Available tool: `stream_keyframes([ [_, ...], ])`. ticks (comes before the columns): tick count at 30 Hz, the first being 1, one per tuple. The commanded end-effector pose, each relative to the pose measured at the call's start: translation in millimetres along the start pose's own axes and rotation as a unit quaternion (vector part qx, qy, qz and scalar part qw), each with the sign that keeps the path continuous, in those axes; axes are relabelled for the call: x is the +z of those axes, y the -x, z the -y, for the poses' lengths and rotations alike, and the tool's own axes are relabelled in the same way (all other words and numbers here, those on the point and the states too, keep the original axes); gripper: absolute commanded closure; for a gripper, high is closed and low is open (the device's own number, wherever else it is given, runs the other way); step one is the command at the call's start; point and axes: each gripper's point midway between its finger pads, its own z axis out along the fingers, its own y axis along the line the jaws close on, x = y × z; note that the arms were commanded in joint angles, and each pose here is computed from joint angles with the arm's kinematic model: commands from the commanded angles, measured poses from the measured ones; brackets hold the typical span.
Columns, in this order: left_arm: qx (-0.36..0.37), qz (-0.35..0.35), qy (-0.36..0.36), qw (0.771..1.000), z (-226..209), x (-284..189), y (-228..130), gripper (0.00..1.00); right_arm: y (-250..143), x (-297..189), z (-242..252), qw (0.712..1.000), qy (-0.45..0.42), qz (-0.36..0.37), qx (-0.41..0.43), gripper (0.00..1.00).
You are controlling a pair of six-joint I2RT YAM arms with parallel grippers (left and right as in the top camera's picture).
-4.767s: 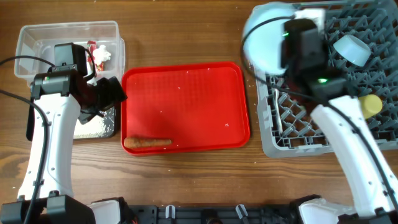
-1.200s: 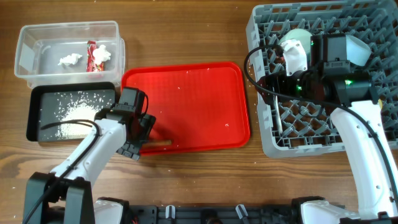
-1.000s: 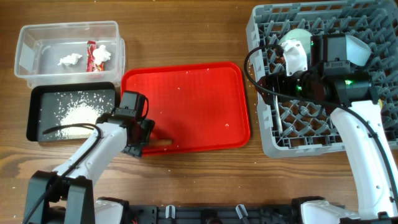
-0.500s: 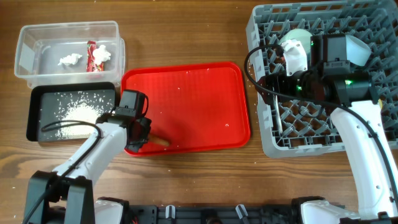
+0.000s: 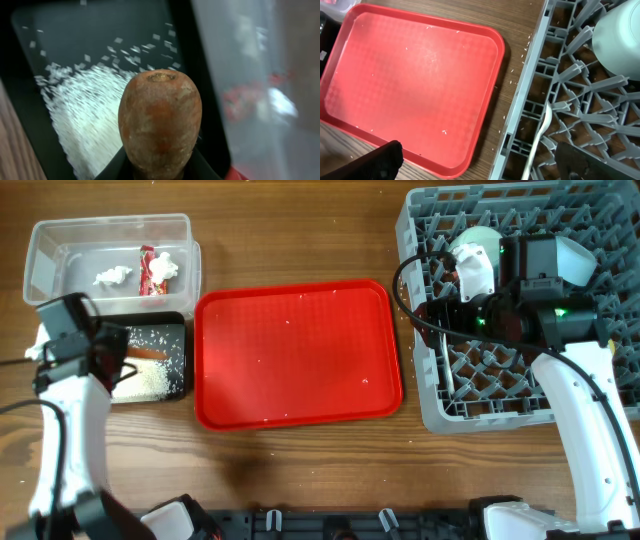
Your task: Sort waste into correct bins and load items into the dishwasher rack
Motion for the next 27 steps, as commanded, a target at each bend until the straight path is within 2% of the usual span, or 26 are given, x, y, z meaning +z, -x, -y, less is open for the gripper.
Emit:
stream_keyframes([
  [1,-0.016,-0.008,0.053,0.998,-28,35,12,0.84,0,2,-2,1.0,0.009,-0.002,0.006,0.0],
  [6,-0.016,-0.036,0.087,0.995,-44,73,-1,0.82,1,2,-2,1.0,0.009,0.0,0.006,0.0],
  [8,-0.016,-0.032,0.083,0.996,-42,76,0,0.7,1,2,-2,1.0,0.009,-0.001,0.005,0.0],
  [10,-0.016,-0.029,0.079,0.996,-40,76,2,0.64,1,2,-2,1.0,0.008,0.001,0.005,0.0],
  [13,-0.004,-0.04,0.064,0.997,-33,75,0,0.49,2,2,-2,1.0,0.008,0.002,0.005,0.0],
  [17,0.023,-0.05,0.035,0.998,-11,56,9,0.47,3,2,-2,1.0,0.008,0.004,0.004,0.0],
  [20,0.044,-0.054,-0.016,0.997,26,9,22,0.46,16,2,0,1.0,0.004,0.031,-0.005,0.0],
  [23,0.13,-0.05,-0.079,0.987,65,-30,10,0.48,39,-1,3,0.997,-0.001,0.077,0.02,0.0],
  [25,0.251,-0.065,-0.109,0.96,89,-50,-29,0.44,42,-1,4,0.995,0.002,0.083,0.058,0.0],
  [27,0.342,-0.118,-0.098,0.927,84,-58,-80,0.37,32,0,3,0.996,0.004,0.063,0.067,0.0],
])
